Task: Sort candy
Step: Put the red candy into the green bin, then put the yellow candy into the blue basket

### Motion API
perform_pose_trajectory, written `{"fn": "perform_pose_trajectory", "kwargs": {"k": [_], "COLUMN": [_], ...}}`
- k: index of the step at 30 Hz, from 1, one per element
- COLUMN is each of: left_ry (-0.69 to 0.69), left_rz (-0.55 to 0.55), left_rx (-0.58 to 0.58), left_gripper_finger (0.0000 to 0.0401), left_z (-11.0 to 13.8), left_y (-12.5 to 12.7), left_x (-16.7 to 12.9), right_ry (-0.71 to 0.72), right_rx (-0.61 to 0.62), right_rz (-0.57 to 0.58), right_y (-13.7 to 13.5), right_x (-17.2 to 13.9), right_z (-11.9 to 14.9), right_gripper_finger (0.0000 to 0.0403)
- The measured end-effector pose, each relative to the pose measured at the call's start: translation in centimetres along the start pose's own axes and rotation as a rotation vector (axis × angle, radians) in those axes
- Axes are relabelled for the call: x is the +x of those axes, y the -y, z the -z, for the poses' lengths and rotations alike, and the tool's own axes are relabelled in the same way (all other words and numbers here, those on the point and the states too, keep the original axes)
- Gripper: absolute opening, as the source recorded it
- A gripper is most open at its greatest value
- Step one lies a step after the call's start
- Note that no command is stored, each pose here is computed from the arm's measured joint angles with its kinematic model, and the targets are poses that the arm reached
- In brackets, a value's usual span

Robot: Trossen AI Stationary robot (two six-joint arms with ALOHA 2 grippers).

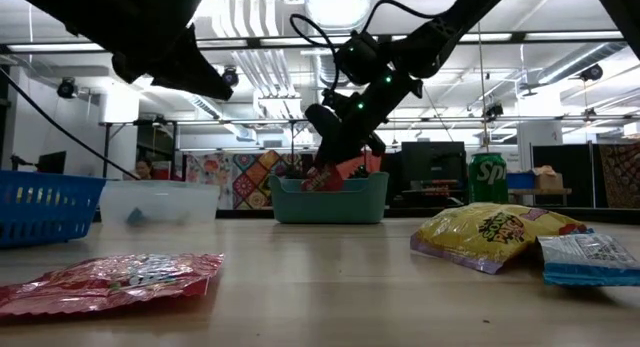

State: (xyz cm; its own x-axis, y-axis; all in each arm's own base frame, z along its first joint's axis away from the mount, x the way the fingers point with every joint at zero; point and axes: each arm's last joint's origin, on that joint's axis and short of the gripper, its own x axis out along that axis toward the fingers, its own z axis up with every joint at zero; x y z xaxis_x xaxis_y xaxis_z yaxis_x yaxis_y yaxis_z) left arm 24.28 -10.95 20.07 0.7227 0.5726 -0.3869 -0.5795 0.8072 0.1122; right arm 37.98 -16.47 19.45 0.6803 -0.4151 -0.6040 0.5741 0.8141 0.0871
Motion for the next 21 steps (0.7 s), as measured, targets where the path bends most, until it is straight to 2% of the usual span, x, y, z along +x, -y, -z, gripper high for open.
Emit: {"fn": "perform_pose_trajectory", "kwargs": {"k": [4,11,16,21], "left_ry": [-0.010,-0.003,-0.012,-0.055], "left_rz": [0.021,0.028,0.059,0.142], "left_rx": [-0.005,0.036,0.037,0.024], "left_gripper_finger": [0.0000,0.0000,0.0000,0.0000], "left_z": [-0.4,-1.3,-1.8,-1.7], "left_y": [0.7,2.1,2.6,3.1], "left_x": [0.1,0.4,0.2,-0.2], "right_ry": [0.003,-0.006,-0.052,-0.123], "right_rx": [-0.001,-0.021,-0.054,-0.089], "right_rz": [0.014,0.041,0.057,-0.014], "right_y": [0.0,0.2,0.4,-0.5], "right_x": [-0.9,-2.9,-5.9,-9.5], "right_z": [-0.5,-1.3,-1.9,-1.3], "right_gripper_finger": [0.0113,0.0115,0.0115,0.0115]}}
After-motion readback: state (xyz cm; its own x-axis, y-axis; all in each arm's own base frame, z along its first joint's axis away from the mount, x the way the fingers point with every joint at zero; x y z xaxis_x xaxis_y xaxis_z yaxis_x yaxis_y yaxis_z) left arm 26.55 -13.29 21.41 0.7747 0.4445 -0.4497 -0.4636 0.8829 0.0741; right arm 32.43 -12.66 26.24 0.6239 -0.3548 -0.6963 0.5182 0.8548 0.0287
